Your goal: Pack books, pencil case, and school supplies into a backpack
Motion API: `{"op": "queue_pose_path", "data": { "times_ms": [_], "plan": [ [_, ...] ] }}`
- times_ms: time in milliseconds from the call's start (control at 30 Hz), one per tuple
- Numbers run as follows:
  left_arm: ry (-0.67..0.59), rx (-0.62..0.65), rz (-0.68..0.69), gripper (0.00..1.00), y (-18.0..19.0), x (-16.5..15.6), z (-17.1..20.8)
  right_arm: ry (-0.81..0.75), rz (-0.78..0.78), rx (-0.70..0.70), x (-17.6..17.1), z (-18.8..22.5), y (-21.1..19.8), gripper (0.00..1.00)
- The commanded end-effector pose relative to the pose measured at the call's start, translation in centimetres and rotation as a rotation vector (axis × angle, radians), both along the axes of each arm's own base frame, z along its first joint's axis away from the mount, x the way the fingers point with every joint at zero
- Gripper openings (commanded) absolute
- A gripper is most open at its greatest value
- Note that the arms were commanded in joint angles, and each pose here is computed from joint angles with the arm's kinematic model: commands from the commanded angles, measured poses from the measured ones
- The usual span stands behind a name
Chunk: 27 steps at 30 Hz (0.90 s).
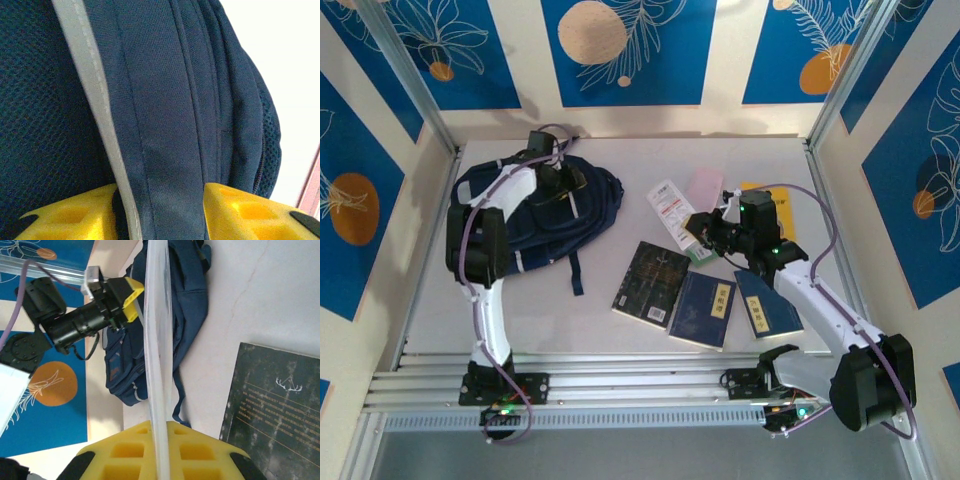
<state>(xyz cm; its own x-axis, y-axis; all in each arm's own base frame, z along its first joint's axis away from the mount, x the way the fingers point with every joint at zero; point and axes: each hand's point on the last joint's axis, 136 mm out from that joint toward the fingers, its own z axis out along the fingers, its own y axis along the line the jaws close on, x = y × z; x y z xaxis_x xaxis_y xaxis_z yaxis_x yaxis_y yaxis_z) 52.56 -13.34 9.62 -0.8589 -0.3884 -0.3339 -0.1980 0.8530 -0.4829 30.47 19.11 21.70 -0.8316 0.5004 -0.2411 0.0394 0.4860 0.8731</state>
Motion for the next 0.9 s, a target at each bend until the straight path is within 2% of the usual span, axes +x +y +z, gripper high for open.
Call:
{"op": "queue_pose_path", "data": {
  "times_ms": [0, 33, 133, 167, 400, 600, 867],
  "plan": [
    [-0.013, -0.073, -0.035, 0.35, -1.4, 1.3, 0.4, -0.009, 0.032, 0.02, 0.0, -0.3, 0.4, 0.0],
    [-0.008, -0.08, -0.044, 0.29, -1.6, 1.3, 0.2, -0.005, 0.032, 0.02, 0.0, -0.5, 0.4, 0.0],
    [-0.007, -0.089, -0.084, 0.03, -2.1, 1.2, 0.6, -0.007, 0.029, 0.01, 0.0, -0.6, 0.3, 0.0],
    [-0.017, -0.084, -0.099, 0.0, -2.2, 1.1, 1.2, -0.007, 0.022, 0.0, 0.1, -0.6, 0.2, 0.0],
    [-0.094, -0.015, -0.2, 0.0, -1.7, -1.0, 8.7, -0.024, 0.006, -0.115, 0.0, 0.2, -0.8, 0.0],
    [-0.183, -0.021, -0.305, 0.0, -1.7, -4.9, 16.3, -0.073, -0.024, -0.186, 0.1, 1.5, -1.8, 0.0],
    [-0.316, -0.097, -0.408, 0.0, -2.2, -11.8, 23.4, -0.142, 0.151, -0.143, -0.9, 3.9, 1.4, 0.0]
  ]
}}
